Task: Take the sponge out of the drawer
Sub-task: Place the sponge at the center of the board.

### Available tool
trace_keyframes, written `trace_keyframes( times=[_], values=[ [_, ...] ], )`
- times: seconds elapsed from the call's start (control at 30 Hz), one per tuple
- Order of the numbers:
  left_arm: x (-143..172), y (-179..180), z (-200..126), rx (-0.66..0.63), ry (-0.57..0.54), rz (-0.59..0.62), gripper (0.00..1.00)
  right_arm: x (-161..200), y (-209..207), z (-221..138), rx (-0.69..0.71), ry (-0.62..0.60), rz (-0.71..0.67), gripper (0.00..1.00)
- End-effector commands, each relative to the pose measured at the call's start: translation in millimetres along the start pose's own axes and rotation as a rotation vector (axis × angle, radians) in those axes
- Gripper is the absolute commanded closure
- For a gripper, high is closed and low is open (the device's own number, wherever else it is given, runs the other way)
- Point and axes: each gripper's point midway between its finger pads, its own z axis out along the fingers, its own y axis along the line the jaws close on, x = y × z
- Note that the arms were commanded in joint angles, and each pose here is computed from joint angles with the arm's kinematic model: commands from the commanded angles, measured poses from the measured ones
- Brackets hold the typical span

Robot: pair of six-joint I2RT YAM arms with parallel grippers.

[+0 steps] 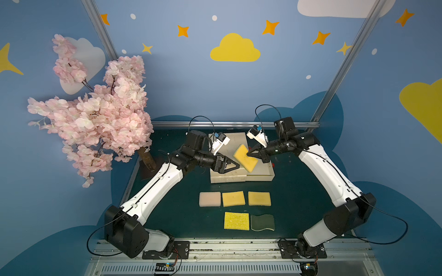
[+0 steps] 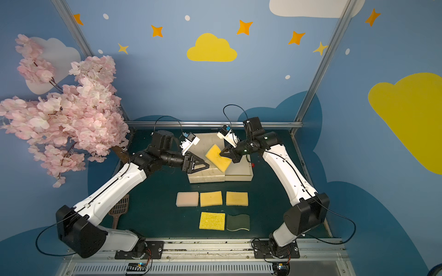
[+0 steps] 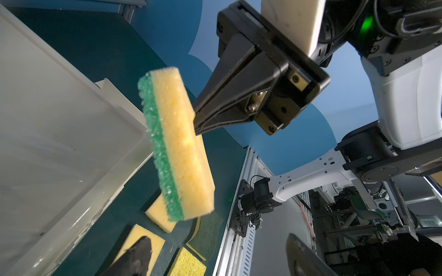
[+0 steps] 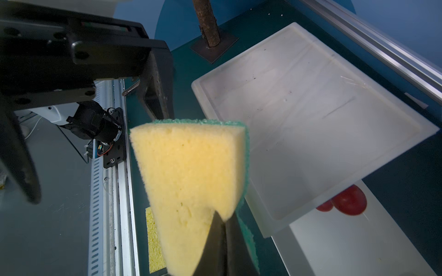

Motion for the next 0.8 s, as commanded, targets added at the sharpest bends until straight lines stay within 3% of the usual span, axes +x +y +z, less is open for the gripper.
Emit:
trace_keyframes(
  times=[0.0,0.17,0.5,0.63,0.77],
  values=[
    [-7.0,6.3,0.1,-0.04,-0.002,0.021,0.14,9.8,13.7,5.8,-0.049,0.067,-0.013,1.0],
    [-13.7,17.9,6.1,-0.063,0.003,0.006,0.16,11.9,14.1,9.5,-0.038,0.091,-0.034,1.0],
    [-17.2,29.3,17.7,-0.06,0.042,-0.04,0.36,6.6,16.7,7.4,-0.036,0.069,-0.066,1.0],
    [-14.8,31.5,17.0,-0.074,0.047,-0.046,0.5,3.4,17.3,6.0,-0.031,0.058,-0.075,1.0],
    [-11.7,34.8,17.6,-0.096,0.055,-0.057,0.71,-0.7,18.8,2.6,-0.021,0.039,-0.084,1.0]
  ],
)
